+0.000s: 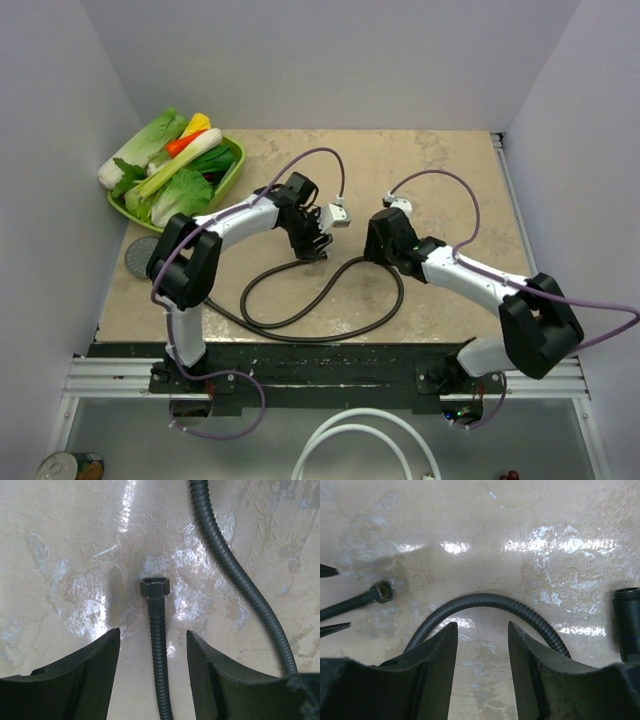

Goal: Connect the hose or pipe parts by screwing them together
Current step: Move the pipeline to the center of the board, then pick up the pipeline from the center of the board, then pick up the adaptor from the center of the board.

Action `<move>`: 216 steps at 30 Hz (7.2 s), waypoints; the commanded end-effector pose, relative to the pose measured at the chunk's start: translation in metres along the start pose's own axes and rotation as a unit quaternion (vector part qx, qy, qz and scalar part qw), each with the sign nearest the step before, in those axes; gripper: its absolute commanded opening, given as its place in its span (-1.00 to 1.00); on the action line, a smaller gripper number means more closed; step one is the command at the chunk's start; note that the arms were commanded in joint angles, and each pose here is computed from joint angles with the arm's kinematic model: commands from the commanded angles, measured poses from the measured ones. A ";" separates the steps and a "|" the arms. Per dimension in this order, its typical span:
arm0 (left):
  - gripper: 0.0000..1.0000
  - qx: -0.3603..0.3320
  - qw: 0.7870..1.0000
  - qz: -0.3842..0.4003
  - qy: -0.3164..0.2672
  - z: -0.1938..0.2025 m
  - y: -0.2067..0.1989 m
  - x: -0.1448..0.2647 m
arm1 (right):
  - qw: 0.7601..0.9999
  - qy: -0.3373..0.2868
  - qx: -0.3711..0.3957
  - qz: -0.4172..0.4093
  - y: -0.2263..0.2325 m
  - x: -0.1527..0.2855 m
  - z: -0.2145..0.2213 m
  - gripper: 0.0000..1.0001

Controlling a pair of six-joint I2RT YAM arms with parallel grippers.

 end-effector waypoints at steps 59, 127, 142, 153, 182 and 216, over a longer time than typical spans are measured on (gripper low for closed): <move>0.10 -0.009 1.000 -0.022 -0.010 -0.008 0.001 -0.030 | 0.994 -0.084 -0.063 -0.017 -0.022 0.063 -0.044 -0.10; -1.00 -0.025 1.000 0.005 -0.011 -0.002 -0.030 -0.026 | 0.932 -0.040 -0.271 0.238 -0.136 -0.008 -0.042 0.40; -1.00 -0.041 0.999 0.000 -0.009 -0.001 -0.032 -0.016 | 0.918 -0.088 -0.296 0.251 -0.149 0.006 -0.073 0.34; -1.00 -0.052 0.999 -0.006 -0.013 -0.007 -0.033 -0.001 | 0.920 -0.033 -0.307 0.243 -0.150 -0.028 -0.051 0.12; -1.00 -0.067 0.945 0.062 -0.313 -0.126 -0.122 0.167 | 0.889 -0.315 0.111 -0.313 0.068 0.193 -0.127 -1.00; -1.00 0.033 0.819 0.032 -0.572 -0.133 -0.164 0.283 | 0.646 -0.393 0.458 -0.468 0.209 0.370 -0.085 -1.00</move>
Point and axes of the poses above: each gripper's point midway between its finger pads, its own x axis back along the fingers, its own y axis along the line the jaws close on, z = x × y, the point moved 2 cm from there along x, back along the fingers, and after that the axes turned 10 degrees about -x, right-handed, at the moved point
